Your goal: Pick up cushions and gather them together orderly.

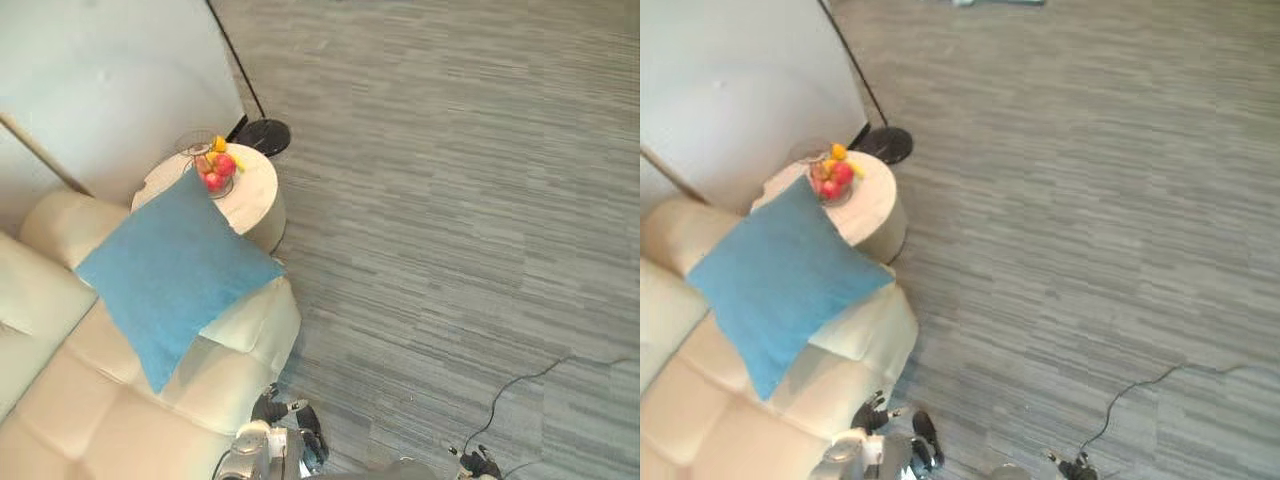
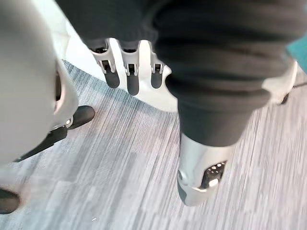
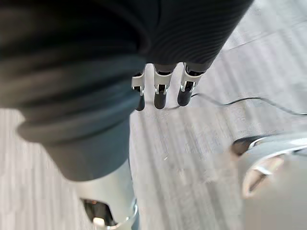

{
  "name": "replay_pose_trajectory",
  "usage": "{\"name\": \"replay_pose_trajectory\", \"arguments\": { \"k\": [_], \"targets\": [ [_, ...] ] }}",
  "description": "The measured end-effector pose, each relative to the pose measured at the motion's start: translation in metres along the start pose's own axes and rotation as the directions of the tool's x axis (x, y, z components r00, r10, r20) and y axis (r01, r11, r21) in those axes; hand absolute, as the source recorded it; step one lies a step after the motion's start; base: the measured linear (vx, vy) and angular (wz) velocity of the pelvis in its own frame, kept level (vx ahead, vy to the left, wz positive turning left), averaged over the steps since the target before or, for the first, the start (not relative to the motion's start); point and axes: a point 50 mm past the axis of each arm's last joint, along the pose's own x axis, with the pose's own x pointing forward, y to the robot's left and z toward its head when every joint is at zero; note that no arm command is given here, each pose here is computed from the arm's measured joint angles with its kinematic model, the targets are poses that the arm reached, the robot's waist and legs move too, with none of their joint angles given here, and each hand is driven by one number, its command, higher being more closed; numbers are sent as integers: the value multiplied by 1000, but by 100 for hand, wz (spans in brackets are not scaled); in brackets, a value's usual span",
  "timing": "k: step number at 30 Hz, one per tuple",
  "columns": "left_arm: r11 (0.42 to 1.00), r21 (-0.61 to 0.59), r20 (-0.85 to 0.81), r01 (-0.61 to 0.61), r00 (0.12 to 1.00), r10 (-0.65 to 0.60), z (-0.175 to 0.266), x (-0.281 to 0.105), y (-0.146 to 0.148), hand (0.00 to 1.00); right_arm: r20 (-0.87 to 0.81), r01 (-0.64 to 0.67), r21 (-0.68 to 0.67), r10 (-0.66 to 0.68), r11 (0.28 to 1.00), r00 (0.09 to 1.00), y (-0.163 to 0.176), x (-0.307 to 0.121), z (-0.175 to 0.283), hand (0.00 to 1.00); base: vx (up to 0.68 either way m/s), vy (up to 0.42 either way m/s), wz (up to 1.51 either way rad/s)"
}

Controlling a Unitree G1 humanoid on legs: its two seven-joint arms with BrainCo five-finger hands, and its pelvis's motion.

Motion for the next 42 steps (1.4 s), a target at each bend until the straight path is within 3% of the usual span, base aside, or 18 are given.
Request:
{"name": "replay_pose_trajectory", "arguments": {
  "k": [8, 14, 18, 24, 42],
  "targets": [
    [999, 32, -33, -40, 999, 41, -12, -4, 17, 0, -17, -4, -25, 4, 1000, 1000, -2, -2, -7, 0, 277, -13, 71],
    [992, -73, -24, -102, 995, 101, -7, -3, 22, 0, -42, -30, 2, 30, 1000, 999, 4, -7, -18, 0, 182, -276, 115],
    [985, -151, -25, -88, 996, 85, -12, -6, 7, 0, -15, -38, 21, 39, 999, 999, 4, -8, -14, 0, 142, -253, 90],
    [980, -181, -17, -83, 997, 81, -12, -7, 7, 0, 22, -64, 51, 63, 997, 998, 10, -9, -9, 0, 49, -112, 93],
    [999, 11, -56, -36, 998, 37, -19, -5, 17, 0, -32, -82, 13, 82, 997, 996, 11, -8, -18, 0, 88, 76, 30]
  ]
}}
